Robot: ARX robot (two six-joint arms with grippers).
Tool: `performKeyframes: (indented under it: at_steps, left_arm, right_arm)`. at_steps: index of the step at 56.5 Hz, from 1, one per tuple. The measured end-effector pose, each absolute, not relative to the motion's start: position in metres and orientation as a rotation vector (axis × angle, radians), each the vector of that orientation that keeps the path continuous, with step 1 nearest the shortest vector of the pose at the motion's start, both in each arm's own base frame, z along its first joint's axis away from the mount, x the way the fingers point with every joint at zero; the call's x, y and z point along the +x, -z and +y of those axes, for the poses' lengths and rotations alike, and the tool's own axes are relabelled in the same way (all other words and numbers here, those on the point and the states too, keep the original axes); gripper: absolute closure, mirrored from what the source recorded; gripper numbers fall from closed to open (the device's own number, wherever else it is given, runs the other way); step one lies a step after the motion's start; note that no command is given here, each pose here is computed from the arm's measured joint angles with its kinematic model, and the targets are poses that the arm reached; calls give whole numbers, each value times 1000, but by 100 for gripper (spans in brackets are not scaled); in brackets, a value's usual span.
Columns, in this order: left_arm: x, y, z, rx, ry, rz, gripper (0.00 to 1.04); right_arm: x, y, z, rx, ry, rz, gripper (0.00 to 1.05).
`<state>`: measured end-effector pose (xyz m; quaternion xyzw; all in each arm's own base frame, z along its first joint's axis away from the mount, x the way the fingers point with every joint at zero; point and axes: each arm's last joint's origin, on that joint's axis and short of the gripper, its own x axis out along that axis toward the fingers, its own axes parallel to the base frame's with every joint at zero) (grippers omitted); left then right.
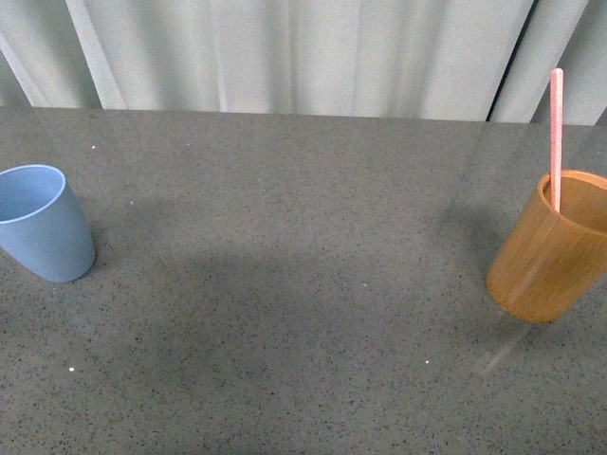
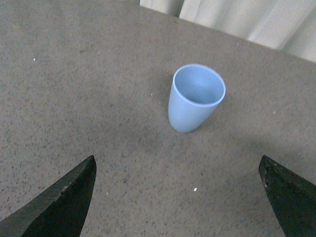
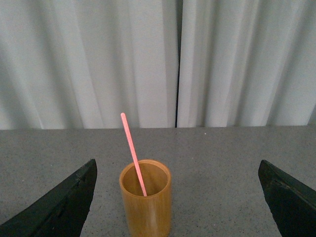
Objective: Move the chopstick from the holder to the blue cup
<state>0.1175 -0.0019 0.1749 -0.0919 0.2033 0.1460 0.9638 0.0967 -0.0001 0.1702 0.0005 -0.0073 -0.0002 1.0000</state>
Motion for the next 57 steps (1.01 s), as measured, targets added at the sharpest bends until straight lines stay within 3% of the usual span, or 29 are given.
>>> performKeyframes:
  at_steps: [11, 32, 57]
  left_arm:
    - [169, -204, 1, -207, -234, 554, 7]
    - [267, -200, 3, -139, -192, 775, 7]
    - [311, -164, 24, 23, -273, 853, 7]
  right_arm:
    - [97, -170, 0, 1, 0, -15, 10]
    - [97, -170, 0, 1, 0, -15, 10]
    - [97, -170, 0, 1, 0, -15, 10]
